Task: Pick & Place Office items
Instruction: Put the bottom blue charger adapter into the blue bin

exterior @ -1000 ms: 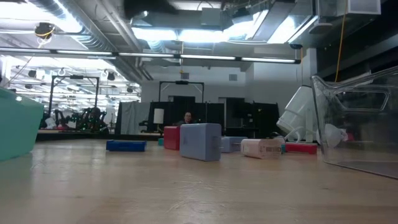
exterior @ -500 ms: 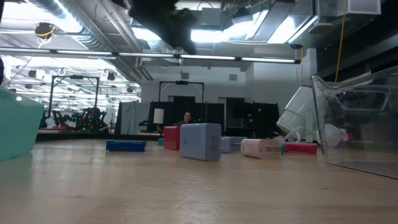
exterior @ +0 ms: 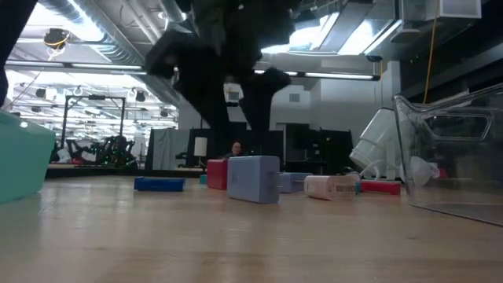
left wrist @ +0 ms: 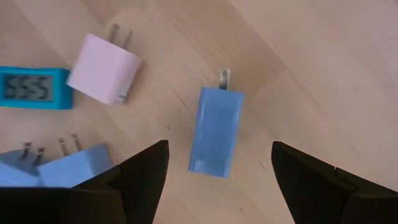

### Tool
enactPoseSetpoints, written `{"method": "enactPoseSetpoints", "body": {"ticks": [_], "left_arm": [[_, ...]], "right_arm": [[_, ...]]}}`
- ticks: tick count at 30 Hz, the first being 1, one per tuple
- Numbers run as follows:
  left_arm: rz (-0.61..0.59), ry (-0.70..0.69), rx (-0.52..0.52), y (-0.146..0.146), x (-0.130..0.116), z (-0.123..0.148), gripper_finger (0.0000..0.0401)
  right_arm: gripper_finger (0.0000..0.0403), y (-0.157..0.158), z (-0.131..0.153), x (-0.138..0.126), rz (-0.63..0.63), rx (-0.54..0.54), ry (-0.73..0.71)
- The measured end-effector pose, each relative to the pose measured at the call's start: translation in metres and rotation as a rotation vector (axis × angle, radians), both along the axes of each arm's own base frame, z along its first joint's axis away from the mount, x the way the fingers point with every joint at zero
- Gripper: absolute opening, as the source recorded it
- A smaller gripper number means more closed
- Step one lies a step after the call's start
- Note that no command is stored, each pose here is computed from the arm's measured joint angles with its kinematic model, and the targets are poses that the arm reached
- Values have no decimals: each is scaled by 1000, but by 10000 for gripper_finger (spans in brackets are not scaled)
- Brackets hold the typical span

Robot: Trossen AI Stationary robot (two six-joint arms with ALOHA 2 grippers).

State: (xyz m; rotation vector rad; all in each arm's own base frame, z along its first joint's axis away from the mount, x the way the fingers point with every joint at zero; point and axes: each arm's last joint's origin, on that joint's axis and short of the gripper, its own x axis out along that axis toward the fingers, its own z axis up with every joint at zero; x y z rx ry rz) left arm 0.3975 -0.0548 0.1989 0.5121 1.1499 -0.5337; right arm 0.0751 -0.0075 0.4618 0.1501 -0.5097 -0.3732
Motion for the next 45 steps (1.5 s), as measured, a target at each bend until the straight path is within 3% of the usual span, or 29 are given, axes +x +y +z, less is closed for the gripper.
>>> {"method": "enactPoseSetpoints", "body": {"ticks": [11,19,25,29,33,36,45], "left_arm": [[1,68,-3,6,8,-29,268],[43,107,-60,5,10,-42,206],[150,115,-88,5,10,-39,114],[243,138,-112,6,11,-35,113],[360,113,-159,8,15,-23,113],[487,12,-219,20,21,-2,113],[1171,-486,-318,82,11,86,113]], "right_arm": [[155,0,0,0,-1,-3,6],[155,0,-1,0,-4,-7,9],[155,0,-1,0,-10,-20,15],[155,0,0,0,-11,-21,15],[155,0,0,0,-11,-21,15],[155,0,0,0,-11,-21,15],[155,0,0,0,-11,-21,13]]}}
